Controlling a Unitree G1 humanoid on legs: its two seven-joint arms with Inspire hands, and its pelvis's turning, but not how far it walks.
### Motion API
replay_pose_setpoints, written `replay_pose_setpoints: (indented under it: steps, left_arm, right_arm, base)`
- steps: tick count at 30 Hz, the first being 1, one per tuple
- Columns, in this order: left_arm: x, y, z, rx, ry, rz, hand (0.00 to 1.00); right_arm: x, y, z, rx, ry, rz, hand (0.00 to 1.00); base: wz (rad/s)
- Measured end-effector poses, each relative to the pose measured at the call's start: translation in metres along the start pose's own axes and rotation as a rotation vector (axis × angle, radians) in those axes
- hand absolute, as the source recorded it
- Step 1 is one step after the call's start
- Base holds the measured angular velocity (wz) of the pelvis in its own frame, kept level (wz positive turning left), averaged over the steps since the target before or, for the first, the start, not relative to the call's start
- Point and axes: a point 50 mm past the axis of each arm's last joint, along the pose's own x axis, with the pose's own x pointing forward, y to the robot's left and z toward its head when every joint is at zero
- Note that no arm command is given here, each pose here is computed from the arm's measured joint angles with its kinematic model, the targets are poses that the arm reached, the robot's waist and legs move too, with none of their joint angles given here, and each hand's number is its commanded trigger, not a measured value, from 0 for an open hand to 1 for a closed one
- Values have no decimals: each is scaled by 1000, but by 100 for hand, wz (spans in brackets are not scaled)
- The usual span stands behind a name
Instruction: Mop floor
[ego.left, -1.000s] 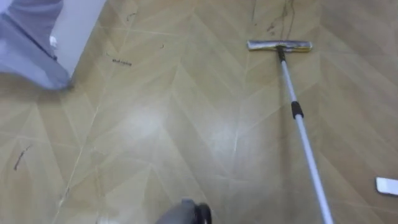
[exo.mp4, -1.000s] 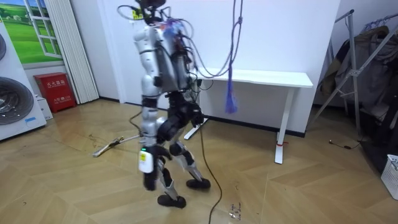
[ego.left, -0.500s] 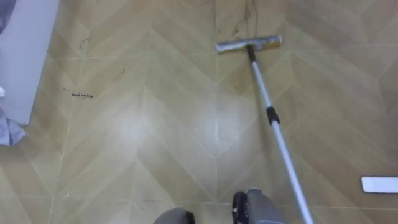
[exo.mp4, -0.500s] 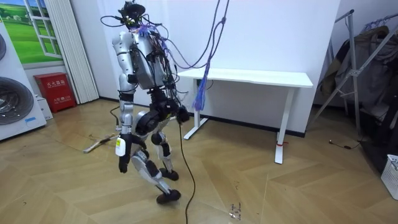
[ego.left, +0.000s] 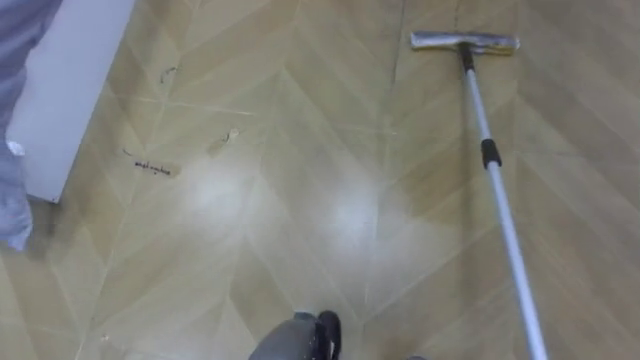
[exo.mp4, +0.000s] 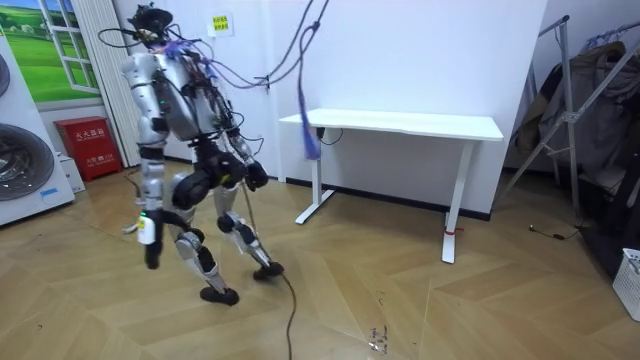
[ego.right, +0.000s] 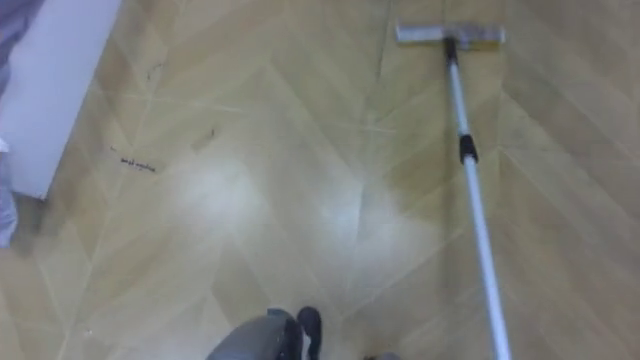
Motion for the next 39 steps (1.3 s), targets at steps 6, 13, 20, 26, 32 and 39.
replay_pose_setpoints:
  steps: [6,13,20,26,32,39]
  left_arm:
    - [-1,1,-8,4,4,24,0]
    - [-3,-1,-26,-22,81,18,0]
    - [-3,9,-21,-26,50,31,0]
    - [-3,5,-23,-31,58,-33,0]
    - [-2,1,-8,-21,2,-26,0]
    - [-4,-7,-23,-8,47,-4,0]
  right_arm:
    - [6,26,-48,-36,116,35,100]
    - [-3,18,17,-79,33,4,100]
    - [-54,1,156,-47,-374,-29,100]
    - [-32,2,112,2,-268,35,100]
    - [-3,-13,9,-32,7,-50,100]
    - [4,19,-26,-29,94,-13,100]
  base:
    - [-39]
    - [1]
    - [-2]
    - [23]
    - [15]
    - [-6]
